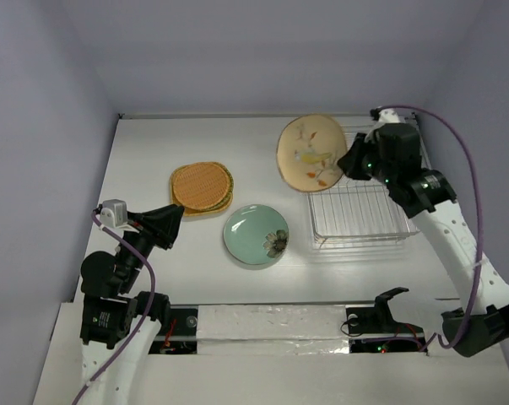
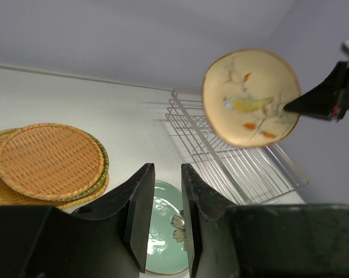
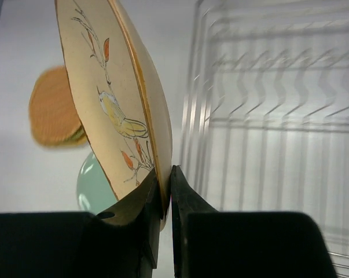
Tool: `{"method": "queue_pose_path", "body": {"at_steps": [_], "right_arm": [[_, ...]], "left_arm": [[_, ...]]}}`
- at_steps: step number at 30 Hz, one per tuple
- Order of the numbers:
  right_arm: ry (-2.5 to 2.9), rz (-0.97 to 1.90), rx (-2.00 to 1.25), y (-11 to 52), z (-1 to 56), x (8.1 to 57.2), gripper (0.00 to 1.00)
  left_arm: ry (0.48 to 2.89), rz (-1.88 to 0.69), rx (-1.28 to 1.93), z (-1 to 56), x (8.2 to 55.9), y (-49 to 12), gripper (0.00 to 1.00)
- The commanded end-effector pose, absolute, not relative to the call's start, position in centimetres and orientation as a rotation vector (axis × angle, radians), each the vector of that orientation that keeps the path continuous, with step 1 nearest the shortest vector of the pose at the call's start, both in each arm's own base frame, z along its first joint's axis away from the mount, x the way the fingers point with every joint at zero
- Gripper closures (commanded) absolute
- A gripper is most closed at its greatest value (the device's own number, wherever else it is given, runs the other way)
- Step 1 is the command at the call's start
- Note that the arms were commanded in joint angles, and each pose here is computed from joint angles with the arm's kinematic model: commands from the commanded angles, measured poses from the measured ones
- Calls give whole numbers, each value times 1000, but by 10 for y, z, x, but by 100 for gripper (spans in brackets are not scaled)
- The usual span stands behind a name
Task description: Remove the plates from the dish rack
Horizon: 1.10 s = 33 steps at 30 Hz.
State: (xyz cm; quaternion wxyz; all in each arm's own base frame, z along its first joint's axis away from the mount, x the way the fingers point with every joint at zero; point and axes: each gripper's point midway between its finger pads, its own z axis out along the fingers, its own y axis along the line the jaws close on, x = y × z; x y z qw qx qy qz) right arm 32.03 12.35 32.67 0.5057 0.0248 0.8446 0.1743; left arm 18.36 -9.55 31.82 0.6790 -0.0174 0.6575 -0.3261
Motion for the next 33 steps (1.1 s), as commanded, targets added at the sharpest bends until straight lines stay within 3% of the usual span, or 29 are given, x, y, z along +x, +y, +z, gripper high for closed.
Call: {"method": "queue_pose_path", "body": {"at_steps": [1,11,29,33], "right_arm": [[1921,809,-130,202,345,308,100],[2109,1080,-361,278,250,280,100],[2335,1084,-421,304,151,283,100],[2397,1008,-413,293,133,280,95]], "left_arm": [[1457,-727,-34,322,188,-95,77],[1471,-731,-34,319,191,-97,77],[1502,-737,-34,313,196,-99,77],[1500,-737,-37,314,196,-99,77]]}}
